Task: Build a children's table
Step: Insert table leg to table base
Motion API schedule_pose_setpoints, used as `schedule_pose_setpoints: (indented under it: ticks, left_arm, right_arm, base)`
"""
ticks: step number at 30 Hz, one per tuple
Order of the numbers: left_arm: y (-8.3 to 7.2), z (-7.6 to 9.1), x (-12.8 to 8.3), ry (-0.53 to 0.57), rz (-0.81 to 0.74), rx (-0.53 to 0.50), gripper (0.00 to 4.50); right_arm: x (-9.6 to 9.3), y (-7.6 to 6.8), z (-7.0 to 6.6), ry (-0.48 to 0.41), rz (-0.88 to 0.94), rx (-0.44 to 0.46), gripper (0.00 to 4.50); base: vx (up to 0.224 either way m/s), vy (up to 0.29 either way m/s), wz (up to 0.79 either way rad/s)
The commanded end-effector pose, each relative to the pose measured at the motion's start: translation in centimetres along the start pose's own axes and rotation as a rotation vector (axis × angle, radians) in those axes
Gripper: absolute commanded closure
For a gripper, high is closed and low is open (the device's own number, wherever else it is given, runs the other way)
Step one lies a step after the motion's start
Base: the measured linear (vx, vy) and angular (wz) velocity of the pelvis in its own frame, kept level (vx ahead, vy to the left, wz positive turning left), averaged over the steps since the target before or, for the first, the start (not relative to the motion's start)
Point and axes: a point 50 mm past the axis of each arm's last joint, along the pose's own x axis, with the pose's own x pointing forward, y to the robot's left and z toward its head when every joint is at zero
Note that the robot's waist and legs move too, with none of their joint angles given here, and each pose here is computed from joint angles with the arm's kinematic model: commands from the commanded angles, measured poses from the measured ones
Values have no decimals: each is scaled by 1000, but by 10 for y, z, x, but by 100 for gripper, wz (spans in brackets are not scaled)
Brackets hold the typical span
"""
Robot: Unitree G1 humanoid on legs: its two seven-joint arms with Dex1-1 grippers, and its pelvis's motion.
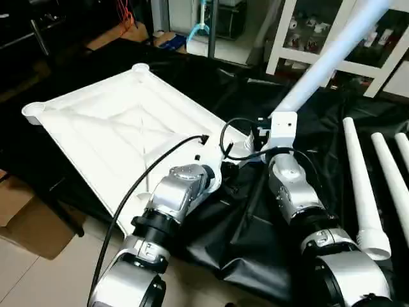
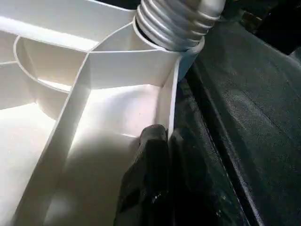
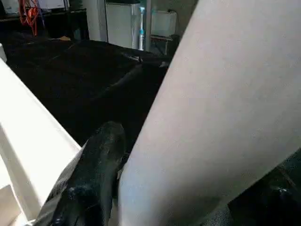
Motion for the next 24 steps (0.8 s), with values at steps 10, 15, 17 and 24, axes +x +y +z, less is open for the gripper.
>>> schedule_pose_setpoints:
  ticks: [10, 15, 17, 24]
  left_arm:
    - [9, 25, -10, -128, 8, -5, 450]
    - [9, 24, -11, -125, 5, -3, 450]
    - [10, 22, -11, -120, 3, 1, 450]
    - [17, 16, -15, -97, 4, 56, 450]
  right_arm:
    - [-5, -15, -11, 29, 28, -61, 116]
    - [-6, -13, -12, 29, 44, -50, 160]
    - [-7, -12, -13, 31, 56, -52, 177]
    - [-10, -15, -16, 46, 94, -23, 212]
  base:
    - [0, 0, 0]
    - [0, 0, 0]
    - [0, 0, 0]
    - [0, 0, 0]
